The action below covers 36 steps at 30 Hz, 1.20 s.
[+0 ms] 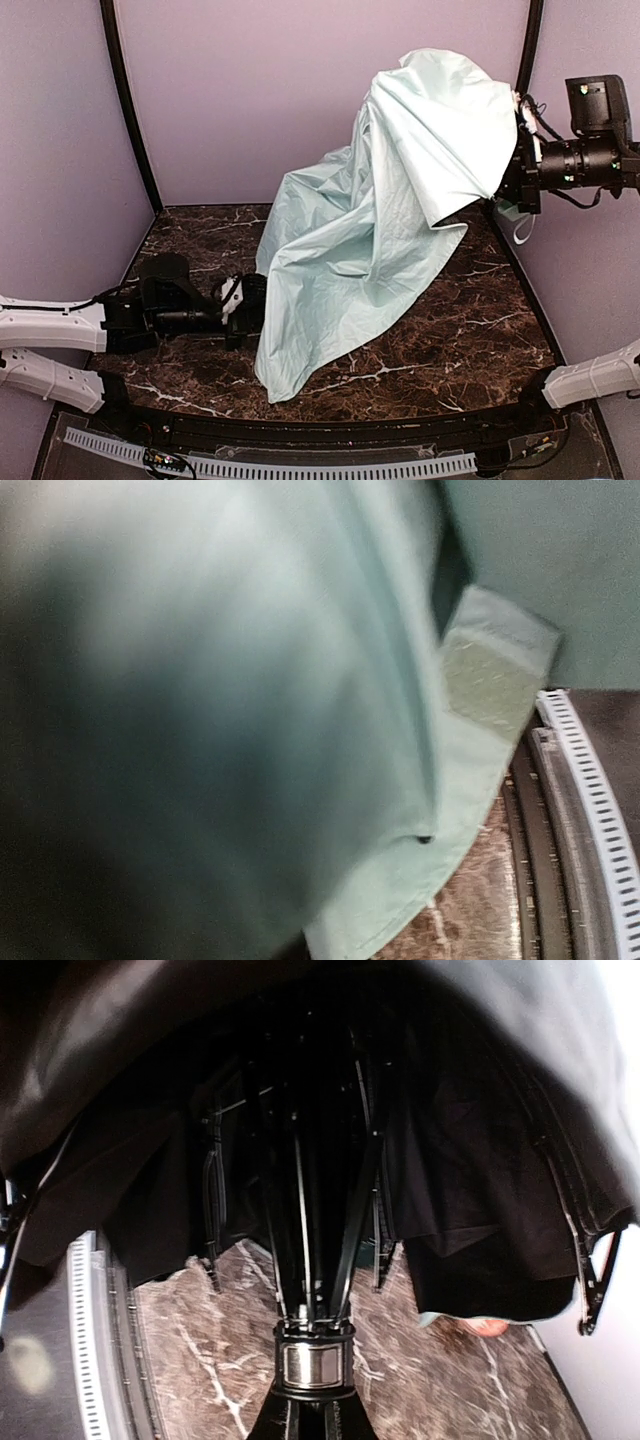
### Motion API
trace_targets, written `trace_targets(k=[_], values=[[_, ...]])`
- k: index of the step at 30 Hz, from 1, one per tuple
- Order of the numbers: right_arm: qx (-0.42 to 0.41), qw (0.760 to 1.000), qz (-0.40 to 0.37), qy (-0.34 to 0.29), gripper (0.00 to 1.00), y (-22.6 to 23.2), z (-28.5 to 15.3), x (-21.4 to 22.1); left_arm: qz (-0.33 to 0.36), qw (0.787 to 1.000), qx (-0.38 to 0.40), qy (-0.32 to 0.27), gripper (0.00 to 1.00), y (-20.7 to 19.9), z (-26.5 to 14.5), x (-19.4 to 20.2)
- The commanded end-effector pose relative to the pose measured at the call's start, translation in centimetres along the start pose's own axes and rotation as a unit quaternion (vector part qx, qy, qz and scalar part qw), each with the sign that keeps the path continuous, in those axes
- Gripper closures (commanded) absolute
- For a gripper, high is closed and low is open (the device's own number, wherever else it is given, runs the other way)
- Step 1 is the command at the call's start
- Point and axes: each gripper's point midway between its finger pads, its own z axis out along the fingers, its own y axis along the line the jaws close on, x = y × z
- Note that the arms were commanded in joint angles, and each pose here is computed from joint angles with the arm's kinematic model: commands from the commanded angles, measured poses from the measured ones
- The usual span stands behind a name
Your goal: Put away the umbrella
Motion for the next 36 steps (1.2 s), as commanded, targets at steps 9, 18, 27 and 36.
trace_targets(k=[9, 18, 27, 36], values=[[0.360, 0.930, 0.076, 0.021, 1.00, -15.3, -2.3, -0.8, -0.026, 0.975, 0.140, 0.173, 1.00, -8.3, -1.1, 1.5], [0.279, 0.958, 0.038, 0.060, 1.00, -13.3, -0.3, 0.6, 0.000, 0.986, 0.135, 0.095, 1.00, -7.3, -1.8, -0.3], [0.200, 0.979, -0.032, 0.002, 1.00, -6.9, -3.9, -0.5, -0.014, 0.998, 0.037, 0.047, 1.00, -0.5, -2.4, -1.0], [0.037, 0.994, -0.091, -0.048, 1.00, 0.9, -4.2, -1.0, 0.011, 0.998, -0.021, 0.056, 1.00, 5.6, -0.7, 0.6]])
